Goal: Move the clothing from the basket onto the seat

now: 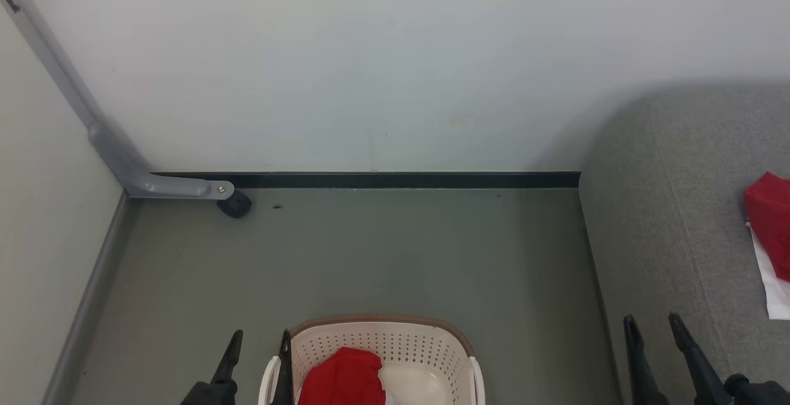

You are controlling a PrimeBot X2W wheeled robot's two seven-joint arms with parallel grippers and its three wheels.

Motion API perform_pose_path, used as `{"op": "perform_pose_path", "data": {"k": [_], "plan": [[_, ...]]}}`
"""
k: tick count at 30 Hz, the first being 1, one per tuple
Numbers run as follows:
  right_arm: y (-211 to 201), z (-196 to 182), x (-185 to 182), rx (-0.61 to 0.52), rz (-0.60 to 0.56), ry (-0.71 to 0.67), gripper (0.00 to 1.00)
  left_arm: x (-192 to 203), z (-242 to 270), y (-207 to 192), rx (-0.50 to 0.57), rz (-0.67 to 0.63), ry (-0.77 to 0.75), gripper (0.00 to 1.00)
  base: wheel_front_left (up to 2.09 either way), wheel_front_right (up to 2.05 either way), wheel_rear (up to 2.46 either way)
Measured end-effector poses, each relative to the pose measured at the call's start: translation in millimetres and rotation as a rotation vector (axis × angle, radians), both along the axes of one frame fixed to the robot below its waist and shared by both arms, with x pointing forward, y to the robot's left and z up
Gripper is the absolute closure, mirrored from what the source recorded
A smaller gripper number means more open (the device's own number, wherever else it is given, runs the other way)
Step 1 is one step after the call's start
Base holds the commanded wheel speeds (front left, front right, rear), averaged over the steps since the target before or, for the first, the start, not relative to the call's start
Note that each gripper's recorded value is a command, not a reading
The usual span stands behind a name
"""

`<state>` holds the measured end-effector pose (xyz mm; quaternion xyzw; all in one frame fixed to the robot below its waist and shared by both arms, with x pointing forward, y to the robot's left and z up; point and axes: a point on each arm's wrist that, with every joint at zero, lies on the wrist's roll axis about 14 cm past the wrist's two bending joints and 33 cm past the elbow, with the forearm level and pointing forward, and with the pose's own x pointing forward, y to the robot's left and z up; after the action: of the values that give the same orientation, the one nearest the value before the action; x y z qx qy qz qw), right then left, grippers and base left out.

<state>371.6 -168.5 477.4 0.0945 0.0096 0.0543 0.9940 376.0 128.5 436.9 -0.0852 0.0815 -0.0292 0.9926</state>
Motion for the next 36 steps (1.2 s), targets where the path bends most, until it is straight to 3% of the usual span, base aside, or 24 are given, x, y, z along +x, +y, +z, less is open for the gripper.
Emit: {"op": "perform_pose_path", "data": {"k": [12, 21, 36], "plan": [[-11.6, -40.7, 2.8, -0.068, -0.038, 0.122, 0.0, 17.0, -48.7, -25.2, 0.056, -0.15, 0.123, 0.0, 0.0, 0.0, 0.0], [-22.5, -74.7, -1.8, -0.095, -0.064, 0.23, 0.0, 33.9, -107.2, -35.5, 0.128, -0.273, 0.301, 0.0, 0.0, 0.0, 0.0], [-31.8, -115.5, 12.5, -0.127, -0.094, 0.334, 0.0, 82.7, -191.9, -59.2, 0.238, -0.46, 0.502, 0.0, 0.0, 0.0, 0.0]]}}
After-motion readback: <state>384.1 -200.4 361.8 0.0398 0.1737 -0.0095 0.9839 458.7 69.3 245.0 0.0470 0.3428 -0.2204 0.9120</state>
